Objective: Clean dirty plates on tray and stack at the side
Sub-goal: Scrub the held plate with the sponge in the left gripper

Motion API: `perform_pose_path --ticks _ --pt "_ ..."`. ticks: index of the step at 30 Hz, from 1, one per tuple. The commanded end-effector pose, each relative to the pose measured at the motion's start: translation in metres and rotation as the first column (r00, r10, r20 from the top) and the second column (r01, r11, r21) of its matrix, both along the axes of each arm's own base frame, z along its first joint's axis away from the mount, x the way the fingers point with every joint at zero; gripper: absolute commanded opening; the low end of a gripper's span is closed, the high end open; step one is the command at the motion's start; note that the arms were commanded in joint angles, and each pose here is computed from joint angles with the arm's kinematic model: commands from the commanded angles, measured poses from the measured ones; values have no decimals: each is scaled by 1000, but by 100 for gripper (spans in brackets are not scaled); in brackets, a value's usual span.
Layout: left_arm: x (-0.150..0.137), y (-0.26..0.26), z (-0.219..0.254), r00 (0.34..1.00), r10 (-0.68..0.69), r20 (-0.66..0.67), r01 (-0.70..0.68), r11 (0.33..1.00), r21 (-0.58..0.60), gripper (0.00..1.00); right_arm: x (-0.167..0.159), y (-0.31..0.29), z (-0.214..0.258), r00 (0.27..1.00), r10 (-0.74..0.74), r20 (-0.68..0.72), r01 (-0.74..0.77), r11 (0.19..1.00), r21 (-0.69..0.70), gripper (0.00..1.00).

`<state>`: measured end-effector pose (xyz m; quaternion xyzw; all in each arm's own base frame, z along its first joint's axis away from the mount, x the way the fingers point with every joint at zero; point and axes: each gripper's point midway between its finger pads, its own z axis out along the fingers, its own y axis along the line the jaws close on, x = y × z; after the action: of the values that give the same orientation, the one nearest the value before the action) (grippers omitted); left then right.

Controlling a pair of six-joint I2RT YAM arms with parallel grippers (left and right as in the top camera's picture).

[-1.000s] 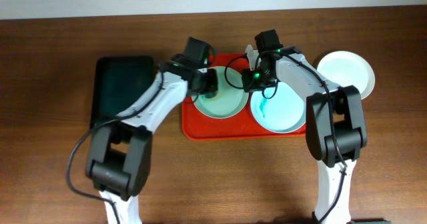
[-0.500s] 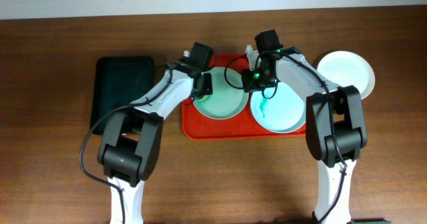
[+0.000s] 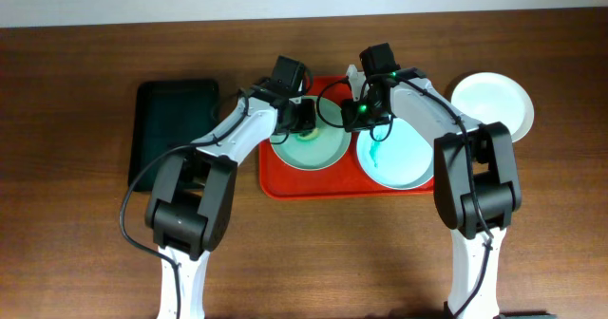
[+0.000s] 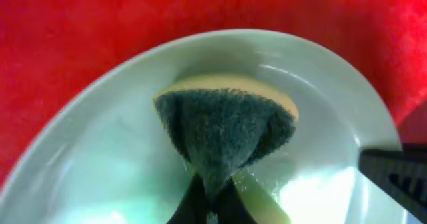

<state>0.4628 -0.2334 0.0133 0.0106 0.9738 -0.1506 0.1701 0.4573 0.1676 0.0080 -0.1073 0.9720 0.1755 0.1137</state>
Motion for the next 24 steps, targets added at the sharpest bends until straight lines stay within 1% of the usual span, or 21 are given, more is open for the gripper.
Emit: perform_pose_path --ticks 1,2,4,5,6,7,8,10,11,12,13,15,16,18,19,20,21,22,23,24 --pt "-4 70 -25 992 126 8 -121 931 344 0 -8 -7 -12 1000 -3 -24 2 999 -47 4" --pt "-7 84 -21 990 143 12 -135 900 414 0 -7 -7 -12 1000 -3 -23 2 999 -47 4" --pt "-8 98 -5 987 159 21 -149 862 485 0 -7 -7 -12 1000 -3 -23 2 999 -47 4" --pt "-6 97 22 987 160 32 -155 863 482 0 -7 -7 -12 1000 -3 -23 2 999 -47 4" --pt "-5 95 36 987 157 40 -157 868 471 0 -8 -7 -12 1000 -3 -24 2 999 -47 4" --pt "-5 89 47 988 149 43 -152 881 447 0 -8 -7 -12 1000 -3 -24 2 999 -47 4" --pt "-6 77 60 990 133 37 -138 913 384 0 -7 -7 -12 1000 -3 -24 2 999 -47 4" --pt "-21 37 63 996 56 -67 -44 983 176 0 -7 -7 -12 1000 -3 -23 2 999 -47 4" --pt "-33 21 56 992 10 -129 1 996 86 0 -7 -7 -12 1000 -3 -23 2 999 -47 4" --pt "-47 14 46 983 -14 -181 23 999 49 0 -8 -7 -12 1000 -3 -24 2 999 -47 4" --pt "-57 13 32 978 -23 -206 35 998 56 0 -8 -7 -12 1000 -3 -24 2 999 -47 4" --pt "-66 11 11 977 -36 -211 50 997 63 0 -7 -7 -12 1000 -3 -22 2 999 -47 4" --pt "-66 14 -2 982 -36 -183 54 994 94 0 -8 -7 -12 1000 -3 -24 2 999 -47 4" --pt "-60 38 -14 991 17 -130 12 975 220 0 -9 -8 -13 1000 -3 -29 1 999 -48 4" --pt "-52 69 -14 995 72 -64 -43 924 379 0 -9 -8 -13 1000 -3 -31 1 999 -49 4" --pt "-46 92 -5 994 105 -6 -89 868 488 0 -9 -8 -12 1000 -3 -30 1 999 -48 4" --pt "-41 108 8 991 125 36 -124 822 555 0 -8 -7 -11 1000 -3 -27 1 999 -48 4" --pt "-34 118 26 987 139 76 -157 793 588 0 -7 -7 -10 1000 -2 -22 1 999 -47 4" --pt "-27 120 47 982 151 114 -189 794 578 0 -4 -6 -7 1000 1 -13 -2 999 -46 4" --pt "-19 120 72 968 186 168 -248 809 533 0 -1 -6 -3 1000 0 -4 -1 999 -44 4"
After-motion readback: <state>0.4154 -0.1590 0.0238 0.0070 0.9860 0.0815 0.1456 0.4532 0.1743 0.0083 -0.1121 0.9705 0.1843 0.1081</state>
